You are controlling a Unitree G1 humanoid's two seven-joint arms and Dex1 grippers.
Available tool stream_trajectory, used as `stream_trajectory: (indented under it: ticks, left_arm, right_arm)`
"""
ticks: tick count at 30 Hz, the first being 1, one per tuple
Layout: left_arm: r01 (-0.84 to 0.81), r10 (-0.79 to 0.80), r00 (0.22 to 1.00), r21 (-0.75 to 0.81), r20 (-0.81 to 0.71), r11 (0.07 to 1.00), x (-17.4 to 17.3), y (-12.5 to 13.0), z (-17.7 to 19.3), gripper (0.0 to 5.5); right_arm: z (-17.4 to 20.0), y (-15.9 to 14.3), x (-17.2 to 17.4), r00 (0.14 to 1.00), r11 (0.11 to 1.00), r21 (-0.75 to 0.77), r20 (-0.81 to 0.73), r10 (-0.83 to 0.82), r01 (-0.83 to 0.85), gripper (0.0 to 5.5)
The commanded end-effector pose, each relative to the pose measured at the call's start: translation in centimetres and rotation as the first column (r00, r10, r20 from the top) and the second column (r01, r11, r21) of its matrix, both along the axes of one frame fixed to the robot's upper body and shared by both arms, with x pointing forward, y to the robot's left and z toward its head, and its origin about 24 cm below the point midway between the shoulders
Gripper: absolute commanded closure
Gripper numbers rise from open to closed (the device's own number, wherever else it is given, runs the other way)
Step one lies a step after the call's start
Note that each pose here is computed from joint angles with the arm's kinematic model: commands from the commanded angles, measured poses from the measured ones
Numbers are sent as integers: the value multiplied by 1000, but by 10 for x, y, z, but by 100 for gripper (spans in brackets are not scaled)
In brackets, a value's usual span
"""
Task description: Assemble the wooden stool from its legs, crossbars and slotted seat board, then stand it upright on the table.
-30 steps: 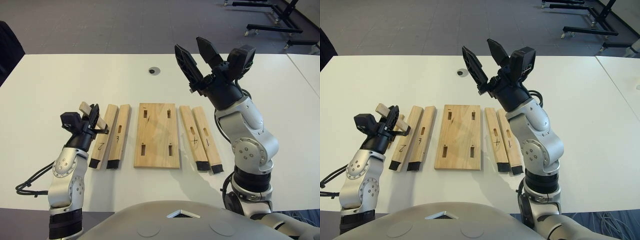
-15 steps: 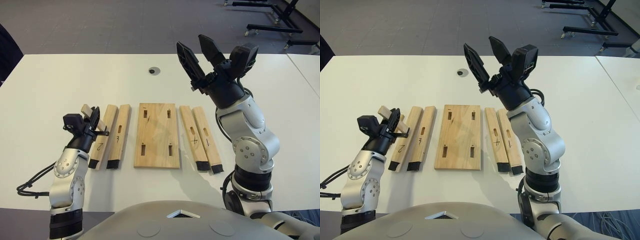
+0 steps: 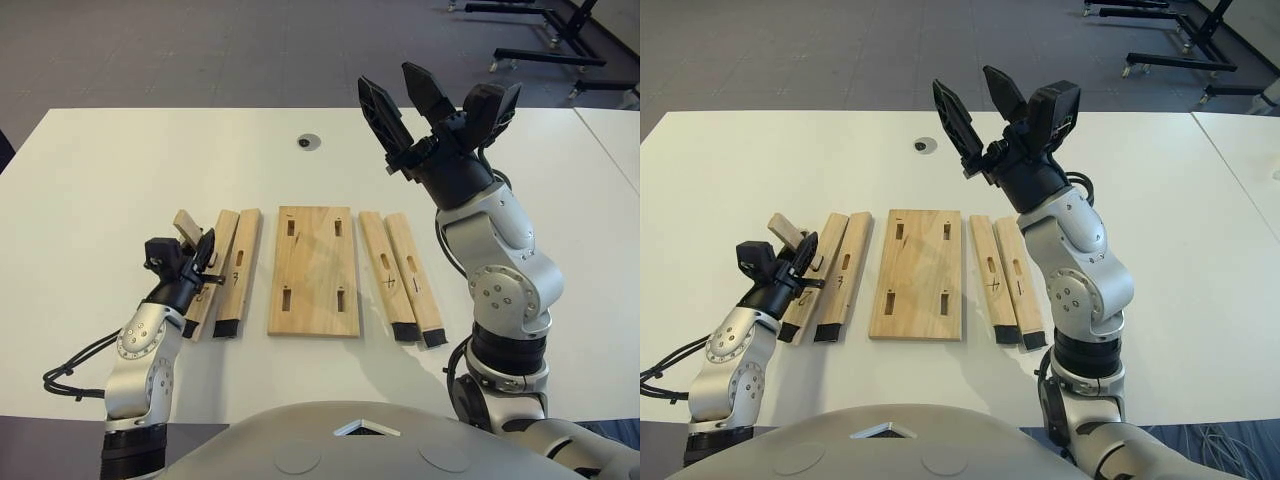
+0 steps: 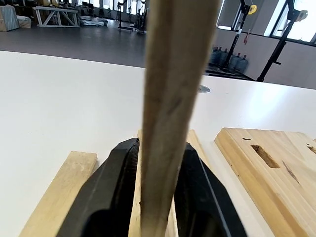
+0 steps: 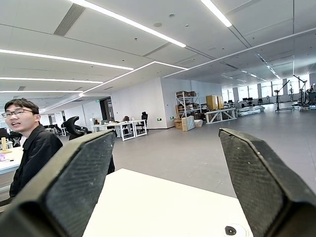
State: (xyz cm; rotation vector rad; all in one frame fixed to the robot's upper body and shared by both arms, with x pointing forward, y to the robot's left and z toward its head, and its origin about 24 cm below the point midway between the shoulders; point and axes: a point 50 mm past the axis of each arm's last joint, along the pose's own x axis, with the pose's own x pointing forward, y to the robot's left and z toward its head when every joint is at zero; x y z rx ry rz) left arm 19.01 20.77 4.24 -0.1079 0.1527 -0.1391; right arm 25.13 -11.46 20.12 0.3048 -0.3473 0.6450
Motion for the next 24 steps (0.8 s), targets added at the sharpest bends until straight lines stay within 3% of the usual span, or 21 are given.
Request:
stream_trajectory:
  ticks: [1, 6, 17, 24]
  left_arm:
    - [-4, 4, 1000, 38, 19, 999, 4, 5, 4, 373]
    - [-34, 29, 996, 50, 89, 998, 5, 12, 15, 305]
    - [18, -16, 990, -19, 137, 1000, 16, 3, 28, 305]
    - [-39, 42, 958, -15, 284, 999, 17, 6, 57, 305]
  right_arm:
    - [2, 0, 2, 1000, 1000, -13, 9, -12, 12, 168]
    - [2, 1, 1, 1000, 1000, -8, 14, -9, 9, 168]
    - [3, 6, 1, 999, 999, -15, 45, -30, 30, 168]
    - [5, 10, 3, 998, 1000, -16, 59, 11, -10, 168]
